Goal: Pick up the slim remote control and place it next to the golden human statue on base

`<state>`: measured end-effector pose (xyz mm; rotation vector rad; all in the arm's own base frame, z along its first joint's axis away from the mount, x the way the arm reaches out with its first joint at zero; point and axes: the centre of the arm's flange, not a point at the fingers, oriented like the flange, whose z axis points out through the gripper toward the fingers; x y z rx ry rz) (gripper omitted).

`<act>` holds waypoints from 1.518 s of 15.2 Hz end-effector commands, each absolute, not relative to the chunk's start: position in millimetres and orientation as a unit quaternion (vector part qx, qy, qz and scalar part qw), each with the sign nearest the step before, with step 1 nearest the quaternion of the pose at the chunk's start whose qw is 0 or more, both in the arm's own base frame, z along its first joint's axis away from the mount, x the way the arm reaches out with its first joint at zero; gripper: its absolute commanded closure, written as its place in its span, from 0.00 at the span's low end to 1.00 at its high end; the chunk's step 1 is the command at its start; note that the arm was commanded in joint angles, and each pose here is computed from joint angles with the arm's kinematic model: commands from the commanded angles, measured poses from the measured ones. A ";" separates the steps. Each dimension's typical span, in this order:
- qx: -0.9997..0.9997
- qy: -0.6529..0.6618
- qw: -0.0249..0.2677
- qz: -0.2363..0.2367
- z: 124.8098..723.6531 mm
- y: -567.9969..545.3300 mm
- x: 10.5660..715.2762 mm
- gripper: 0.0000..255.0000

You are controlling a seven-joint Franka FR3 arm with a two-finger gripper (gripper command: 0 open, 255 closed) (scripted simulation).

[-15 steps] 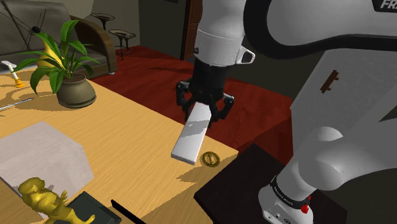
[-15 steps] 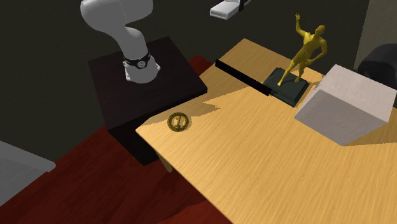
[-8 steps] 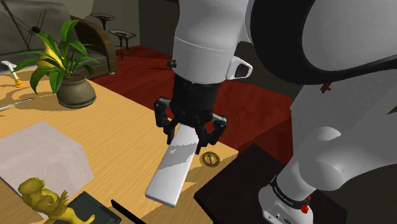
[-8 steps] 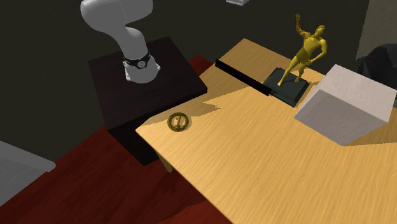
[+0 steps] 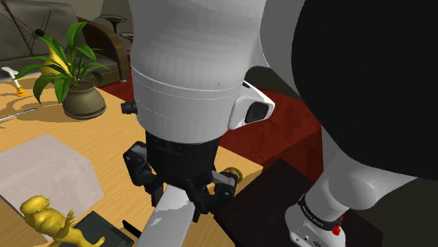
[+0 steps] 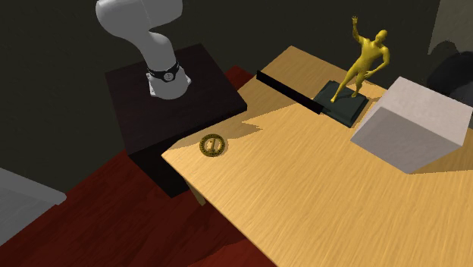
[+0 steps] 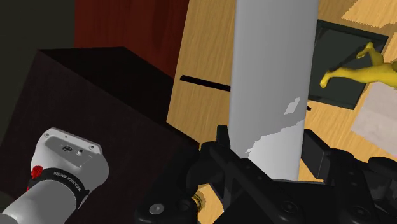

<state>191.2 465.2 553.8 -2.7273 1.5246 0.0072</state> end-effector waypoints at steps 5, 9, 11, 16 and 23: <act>-0.872 0.489 0.010 0.003 554.9 537.2 154.7 1.00; -0.872 0.489 0.010 0.003 555.0 584.3 130.7 1.00; -0.872 0.489 0.010 0.003 549.7 587.8 128.8 1.00; -0.872 0.489 0.010 0.003 523.3 587.8 128.8 1.00; -0.872 0.489 0.010 0.003 486.3 587.8 128.8 1.00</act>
